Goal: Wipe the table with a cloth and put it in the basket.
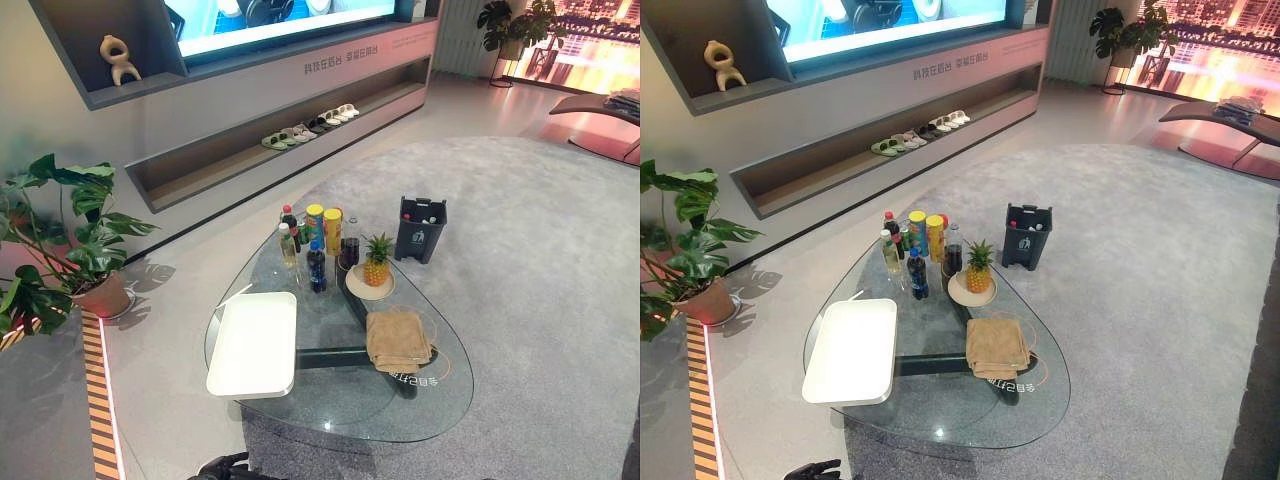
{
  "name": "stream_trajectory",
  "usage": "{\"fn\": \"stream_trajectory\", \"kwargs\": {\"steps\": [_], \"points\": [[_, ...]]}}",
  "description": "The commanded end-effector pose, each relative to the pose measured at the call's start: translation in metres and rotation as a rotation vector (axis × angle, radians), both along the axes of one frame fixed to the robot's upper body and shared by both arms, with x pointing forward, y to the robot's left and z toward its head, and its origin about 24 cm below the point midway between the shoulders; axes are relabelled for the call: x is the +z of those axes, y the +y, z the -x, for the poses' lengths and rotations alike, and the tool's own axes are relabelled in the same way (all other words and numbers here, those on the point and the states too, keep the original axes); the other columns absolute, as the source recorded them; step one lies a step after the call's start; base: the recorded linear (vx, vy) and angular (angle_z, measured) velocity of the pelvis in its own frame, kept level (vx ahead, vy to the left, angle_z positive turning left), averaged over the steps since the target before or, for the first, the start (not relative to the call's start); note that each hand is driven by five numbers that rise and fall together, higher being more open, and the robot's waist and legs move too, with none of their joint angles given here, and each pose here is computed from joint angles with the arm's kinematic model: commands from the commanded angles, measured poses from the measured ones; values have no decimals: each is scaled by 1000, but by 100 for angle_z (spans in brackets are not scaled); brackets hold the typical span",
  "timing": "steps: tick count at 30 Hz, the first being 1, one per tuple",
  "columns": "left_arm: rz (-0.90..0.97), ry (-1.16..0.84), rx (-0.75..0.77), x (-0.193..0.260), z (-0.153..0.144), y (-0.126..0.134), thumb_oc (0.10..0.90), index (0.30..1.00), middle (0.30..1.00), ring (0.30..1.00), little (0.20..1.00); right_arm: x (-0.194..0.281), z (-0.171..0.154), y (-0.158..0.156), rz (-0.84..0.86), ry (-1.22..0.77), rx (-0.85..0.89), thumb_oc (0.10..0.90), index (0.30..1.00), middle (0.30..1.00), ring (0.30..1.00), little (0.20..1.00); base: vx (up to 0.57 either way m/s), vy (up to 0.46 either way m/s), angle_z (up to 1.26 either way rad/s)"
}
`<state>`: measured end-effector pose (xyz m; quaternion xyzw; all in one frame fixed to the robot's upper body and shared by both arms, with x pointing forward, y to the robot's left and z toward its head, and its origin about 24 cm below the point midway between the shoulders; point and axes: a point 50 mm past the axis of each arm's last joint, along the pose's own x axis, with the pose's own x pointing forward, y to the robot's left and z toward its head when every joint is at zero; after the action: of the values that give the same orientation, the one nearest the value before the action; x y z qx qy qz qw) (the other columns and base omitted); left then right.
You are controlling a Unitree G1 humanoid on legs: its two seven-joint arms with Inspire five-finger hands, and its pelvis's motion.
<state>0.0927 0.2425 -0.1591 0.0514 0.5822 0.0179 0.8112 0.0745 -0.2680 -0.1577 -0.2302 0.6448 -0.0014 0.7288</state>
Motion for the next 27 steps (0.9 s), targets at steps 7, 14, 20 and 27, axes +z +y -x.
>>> {"fn": "stream_trajectory", "kwargs": {"steps": [7,14,20,27], "points": [[-8,-64,-43,8,-28,3,800,900,900,900,900,6,-21,-5,33,-39,-1,800,900,900,900,900,0,0,0],[-9,-65,-43,8,-29,3,800,900,900,900,900,6,-21,-5,34,-39,-3,800,900,900,900,900,0,0,0],[-19,-72,-24,8,-29,6,800,900,900,900,900,6,-20,-6,36,-30,-1,800,900,900,900,900,0,0,0],[-29,-80,0,10,-28,11,800,900,900,900,900,6,-15,-9,46,-19,-20,800,900,900,900,900,52,-8,0]]}}
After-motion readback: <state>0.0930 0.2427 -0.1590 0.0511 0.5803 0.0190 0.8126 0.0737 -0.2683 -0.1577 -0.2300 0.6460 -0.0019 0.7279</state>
